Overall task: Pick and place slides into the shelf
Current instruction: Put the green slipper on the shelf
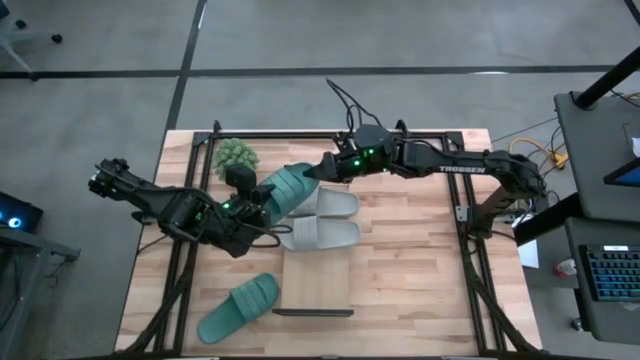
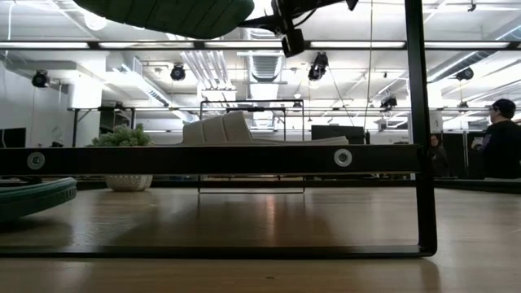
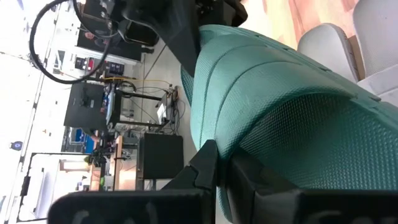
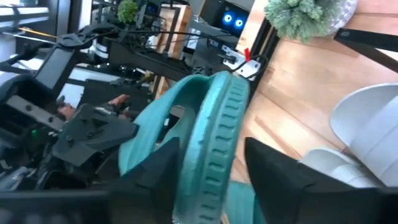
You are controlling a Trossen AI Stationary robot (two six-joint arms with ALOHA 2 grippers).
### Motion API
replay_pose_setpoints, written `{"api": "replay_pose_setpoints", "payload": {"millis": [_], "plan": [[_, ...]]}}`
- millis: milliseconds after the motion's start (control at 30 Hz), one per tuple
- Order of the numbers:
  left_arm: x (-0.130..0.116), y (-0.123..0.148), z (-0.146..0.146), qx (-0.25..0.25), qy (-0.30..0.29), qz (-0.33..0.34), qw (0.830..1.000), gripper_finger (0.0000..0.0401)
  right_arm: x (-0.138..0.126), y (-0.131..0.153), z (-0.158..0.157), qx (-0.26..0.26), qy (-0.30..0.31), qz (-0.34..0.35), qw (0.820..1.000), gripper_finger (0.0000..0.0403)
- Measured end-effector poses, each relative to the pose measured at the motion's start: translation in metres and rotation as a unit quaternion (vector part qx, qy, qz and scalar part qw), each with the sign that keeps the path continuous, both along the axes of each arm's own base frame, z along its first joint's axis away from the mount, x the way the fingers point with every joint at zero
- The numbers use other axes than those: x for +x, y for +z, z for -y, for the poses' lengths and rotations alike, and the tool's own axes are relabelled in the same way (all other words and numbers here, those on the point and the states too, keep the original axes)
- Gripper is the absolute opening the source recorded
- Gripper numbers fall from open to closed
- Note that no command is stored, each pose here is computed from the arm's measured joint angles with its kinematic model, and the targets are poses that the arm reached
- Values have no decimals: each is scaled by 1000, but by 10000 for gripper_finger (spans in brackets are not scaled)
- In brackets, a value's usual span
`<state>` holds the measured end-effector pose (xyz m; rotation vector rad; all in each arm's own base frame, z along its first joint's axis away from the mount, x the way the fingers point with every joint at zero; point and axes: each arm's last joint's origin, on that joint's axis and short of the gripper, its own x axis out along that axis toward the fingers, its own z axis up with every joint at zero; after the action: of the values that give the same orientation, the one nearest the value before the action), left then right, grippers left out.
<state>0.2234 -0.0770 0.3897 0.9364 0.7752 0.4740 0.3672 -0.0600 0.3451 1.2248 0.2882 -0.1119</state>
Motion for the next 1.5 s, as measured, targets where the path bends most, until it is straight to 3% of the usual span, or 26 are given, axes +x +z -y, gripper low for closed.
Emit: {"api": "replay_pose_setpoints", "payload": {"millis": [200,300,600,967,1100,1233,1500], "plan": [[0,0,0,1,1,0,1000,0,2,-3,1,3,-3,-5,1000,67],[0,0,0,2,1,0,1000,0,2,-4,1,-1,-5,-7,1000,40],[0,0,0,-39,24,42,998,39,2,-4,1,-4,-5,-6,1000,41],[-6,14,-3,-119,61,160,978,147,2,-3,1,-15,-11,-3,1000,40],[-9,28,-6,-118,78,214,967,183,1,-1,2,-19,-19,2,1000,40],[-17,52,-11,-112,116,293,943,208,0,-1,3,-23,-29,-2,999,40],[-37,79,-22,-136,137,365,911,223,0,-4,4,-42,-57,-15,997,40]]}}
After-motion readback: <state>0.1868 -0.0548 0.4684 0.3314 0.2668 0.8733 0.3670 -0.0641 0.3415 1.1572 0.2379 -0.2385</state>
